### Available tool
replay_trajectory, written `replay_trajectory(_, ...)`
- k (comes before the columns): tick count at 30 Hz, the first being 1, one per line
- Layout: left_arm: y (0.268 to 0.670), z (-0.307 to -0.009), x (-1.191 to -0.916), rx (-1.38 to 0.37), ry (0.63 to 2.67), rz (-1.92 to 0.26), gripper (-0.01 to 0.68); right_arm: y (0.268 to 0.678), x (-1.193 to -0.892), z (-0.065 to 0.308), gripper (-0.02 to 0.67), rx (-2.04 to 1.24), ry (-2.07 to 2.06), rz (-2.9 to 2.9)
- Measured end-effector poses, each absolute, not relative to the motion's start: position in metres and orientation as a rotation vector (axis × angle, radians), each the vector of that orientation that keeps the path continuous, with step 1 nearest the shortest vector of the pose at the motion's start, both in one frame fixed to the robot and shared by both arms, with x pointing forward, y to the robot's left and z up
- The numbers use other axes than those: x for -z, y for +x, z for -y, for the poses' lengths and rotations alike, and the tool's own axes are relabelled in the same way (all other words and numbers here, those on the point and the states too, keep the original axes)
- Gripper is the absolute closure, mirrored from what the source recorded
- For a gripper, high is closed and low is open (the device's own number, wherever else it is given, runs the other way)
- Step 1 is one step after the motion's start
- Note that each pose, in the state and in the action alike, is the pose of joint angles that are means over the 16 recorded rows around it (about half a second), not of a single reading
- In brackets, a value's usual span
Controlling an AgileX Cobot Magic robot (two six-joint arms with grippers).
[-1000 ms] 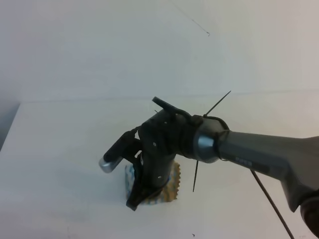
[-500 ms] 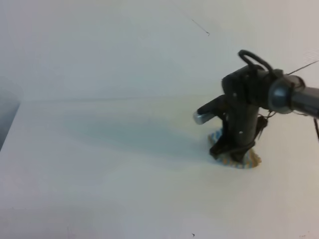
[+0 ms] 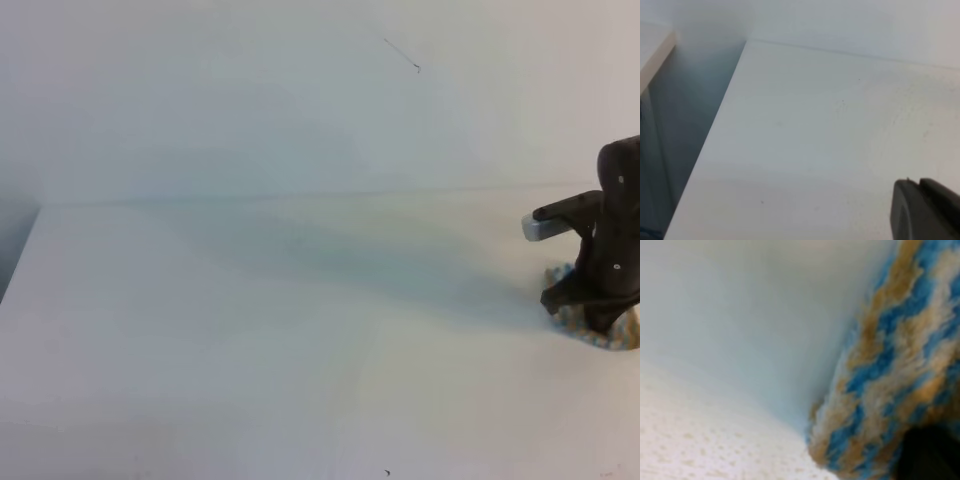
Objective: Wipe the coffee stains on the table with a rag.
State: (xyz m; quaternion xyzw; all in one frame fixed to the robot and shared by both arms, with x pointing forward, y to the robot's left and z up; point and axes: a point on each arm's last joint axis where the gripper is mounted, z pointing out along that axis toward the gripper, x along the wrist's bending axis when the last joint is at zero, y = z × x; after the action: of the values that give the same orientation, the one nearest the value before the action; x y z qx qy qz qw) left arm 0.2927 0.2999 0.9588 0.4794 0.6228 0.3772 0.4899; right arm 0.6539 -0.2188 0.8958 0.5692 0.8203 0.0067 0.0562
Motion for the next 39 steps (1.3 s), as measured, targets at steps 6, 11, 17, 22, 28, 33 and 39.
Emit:
replay_trajectory(6,0.293,-0.300,-0.959,-0.916,1.165,-1.513,0.674,0.649,-0.892,0.171,0.647,-0.225,1.625,-2.526)
replay_trajectory(11,0.293,-0.300,-0.959,-0.916,1.164,-1.513,0.674,0.634,-0.892,0.097,0.647,-0.400,1.431,-2.619)
replay_trajectory(17,0.293,-0.300,-0.959,-0.916,1.164,-1.513,0.674,0.591,-0.893,0.013,0.648,-0.483,1.142,-2.780)
replay_trajectory(22,0.293,-0.300,-0.959,-0.915,1.163,-1.514,0.674,0.553,-0.894,-0.023,0.648,-0.392,0.921,-2.897)
replay_trajectory(28,0.293,-0.300,-0.959,-0.915,1.163,-1.514,0.674,0.529,-0.899,-0.014,0.648,-0.175,0.784,-2.907)
replay_trajectory(33,0.293,-0.300,-0.959,-0.915,1.163,-1.513,0.674,0.529,-0.912,0.020,0.648,-0.044,0.788,-2.833)
replay_trajectory(39,0.293,-0.300,-0.959,-0.916,1.164,-1.513,0.674,0.530,-0.948,0.067,0.648,-0.037,0.858,-2.722)
